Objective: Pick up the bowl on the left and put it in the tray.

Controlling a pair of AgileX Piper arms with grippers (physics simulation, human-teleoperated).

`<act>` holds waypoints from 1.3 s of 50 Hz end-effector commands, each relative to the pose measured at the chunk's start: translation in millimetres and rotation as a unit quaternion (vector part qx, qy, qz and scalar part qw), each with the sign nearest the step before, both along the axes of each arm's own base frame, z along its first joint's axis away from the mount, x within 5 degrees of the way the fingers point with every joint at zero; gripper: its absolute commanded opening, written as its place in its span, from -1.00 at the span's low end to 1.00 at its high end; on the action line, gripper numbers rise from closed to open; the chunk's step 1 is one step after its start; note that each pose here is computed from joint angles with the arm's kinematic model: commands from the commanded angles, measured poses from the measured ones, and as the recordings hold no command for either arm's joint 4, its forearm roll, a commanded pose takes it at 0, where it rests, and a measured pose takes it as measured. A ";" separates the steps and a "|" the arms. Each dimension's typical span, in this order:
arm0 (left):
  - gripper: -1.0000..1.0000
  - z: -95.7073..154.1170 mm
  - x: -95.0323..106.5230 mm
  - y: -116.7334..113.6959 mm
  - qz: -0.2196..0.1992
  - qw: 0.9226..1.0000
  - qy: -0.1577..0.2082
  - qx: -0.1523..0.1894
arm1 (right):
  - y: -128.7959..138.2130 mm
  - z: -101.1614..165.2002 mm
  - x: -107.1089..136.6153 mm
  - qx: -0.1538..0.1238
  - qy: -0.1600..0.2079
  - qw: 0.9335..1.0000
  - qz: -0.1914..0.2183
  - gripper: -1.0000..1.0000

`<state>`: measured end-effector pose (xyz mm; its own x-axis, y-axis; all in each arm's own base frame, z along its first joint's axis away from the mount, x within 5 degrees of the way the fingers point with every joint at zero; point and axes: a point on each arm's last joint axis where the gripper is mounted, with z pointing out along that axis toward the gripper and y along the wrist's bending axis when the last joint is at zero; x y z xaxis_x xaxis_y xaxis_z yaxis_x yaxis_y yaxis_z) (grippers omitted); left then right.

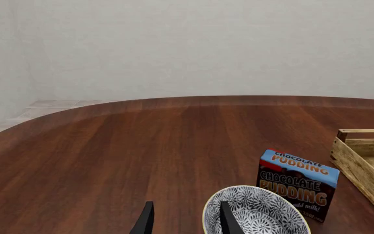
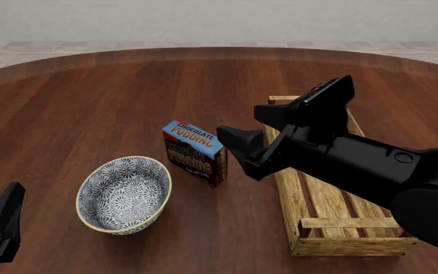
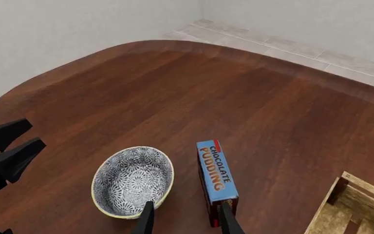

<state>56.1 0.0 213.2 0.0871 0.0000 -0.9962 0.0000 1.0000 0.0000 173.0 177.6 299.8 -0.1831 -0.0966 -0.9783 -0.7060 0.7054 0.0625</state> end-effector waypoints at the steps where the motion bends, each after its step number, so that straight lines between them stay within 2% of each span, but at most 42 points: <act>1: 1.00 0.0 0.0 0.0 0.000 1.000 0.000 0.000 | 7.0 1.7 4.7 -0.004 0.001 1.000 0.003 1.00; 39: 1.00 0.0 0.0 0.0 0.000 1.000 0.000 0.000 | 33.0 -7.1 13.7 -0.016 0.017 0.999 0.023 1.00; 65: 1.00 0.0 0.0 0.0 0.000 1.000 0.000 0.000 | 47.4 -4.8 24.4 -0.024 0.014 0.999 0.027 1.00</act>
<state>56.1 0.0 213.2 0.0871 0.0000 -0.9962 0.0000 1.0000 0.0000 193.2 220.0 293.6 -0.2075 -0.1481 -0.9670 -0.7407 0.6695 0.0564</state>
